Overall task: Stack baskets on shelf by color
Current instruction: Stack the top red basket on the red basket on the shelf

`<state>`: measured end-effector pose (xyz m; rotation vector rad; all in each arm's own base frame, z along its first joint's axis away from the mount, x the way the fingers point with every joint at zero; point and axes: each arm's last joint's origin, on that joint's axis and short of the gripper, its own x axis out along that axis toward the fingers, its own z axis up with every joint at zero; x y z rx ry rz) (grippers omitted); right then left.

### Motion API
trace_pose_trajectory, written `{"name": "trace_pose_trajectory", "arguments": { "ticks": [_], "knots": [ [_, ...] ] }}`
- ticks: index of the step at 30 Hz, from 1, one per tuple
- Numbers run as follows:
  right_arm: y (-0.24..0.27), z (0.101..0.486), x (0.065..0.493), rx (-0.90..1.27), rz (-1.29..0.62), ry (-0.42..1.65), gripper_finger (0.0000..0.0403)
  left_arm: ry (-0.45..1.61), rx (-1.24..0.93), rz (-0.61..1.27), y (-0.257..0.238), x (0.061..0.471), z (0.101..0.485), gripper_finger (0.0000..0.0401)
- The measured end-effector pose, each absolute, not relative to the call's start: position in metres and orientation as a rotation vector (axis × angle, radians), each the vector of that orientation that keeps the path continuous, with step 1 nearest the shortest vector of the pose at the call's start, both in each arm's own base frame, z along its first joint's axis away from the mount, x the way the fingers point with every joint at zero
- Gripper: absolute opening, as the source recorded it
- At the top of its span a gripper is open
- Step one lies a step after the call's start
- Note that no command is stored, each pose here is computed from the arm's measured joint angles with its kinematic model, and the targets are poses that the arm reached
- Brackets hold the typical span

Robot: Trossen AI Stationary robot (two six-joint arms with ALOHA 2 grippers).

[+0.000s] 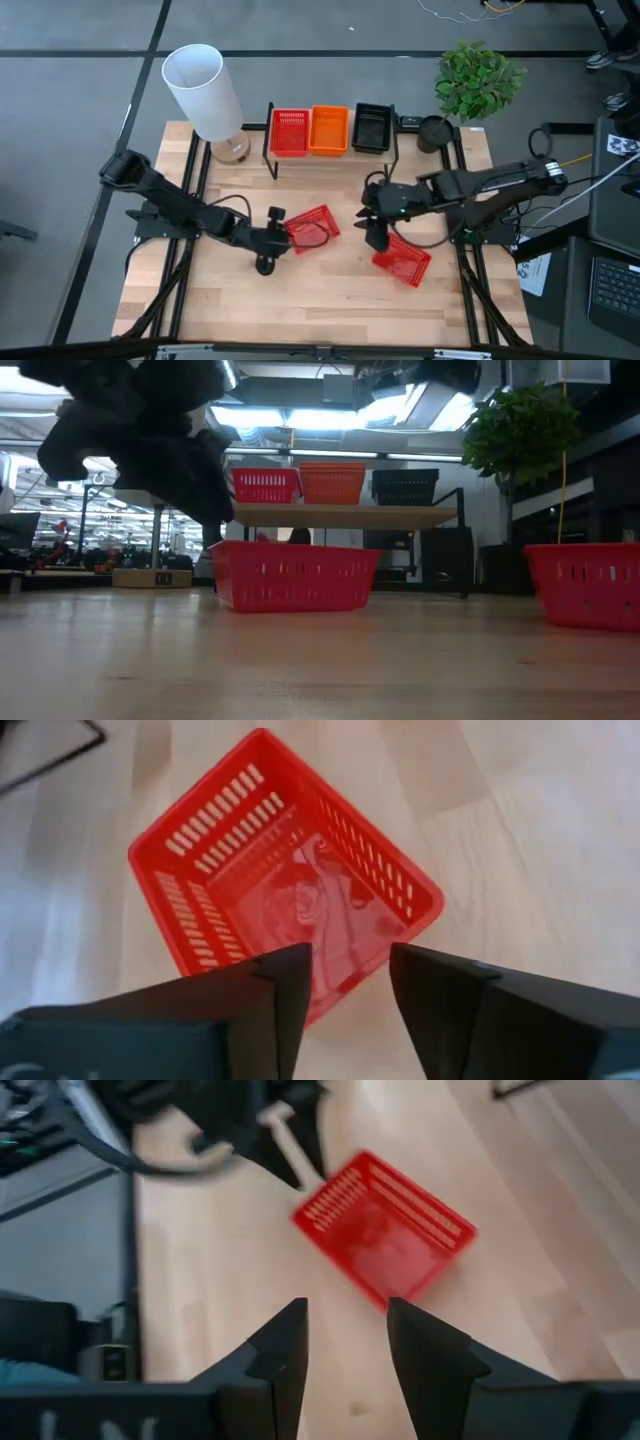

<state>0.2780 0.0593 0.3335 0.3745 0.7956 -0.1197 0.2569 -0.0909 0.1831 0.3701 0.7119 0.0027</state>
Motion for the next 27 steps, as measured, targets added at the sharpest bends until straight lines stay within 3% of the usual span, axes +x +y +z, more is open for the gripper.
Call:
{"name": "trace_pose_trajectory", "arguments": {
  "ticks": [10, 17, 27],
  "knots": [
    [0.096, 0.365, 0.260, 0.340, 0.023, 0.729, 0.0138, 0.941, 0.633, -0.110, -0.096, 0.270, 0.163, 0.0141],
    [0.113, 0.366, 0.251, 0.320, 0.038, 0.729, 0.0138, 0.905, 0.672, -0.049, -0.093, 0.282, 0.174, 0.0141],
    [0.131, 0.366, 0.243, 0.305, 0.104, 0.737, 0.0138, 0.900, 0.933, -0.068, -0.071, 0.321, 0.192, 0.0141]
  ]
}}
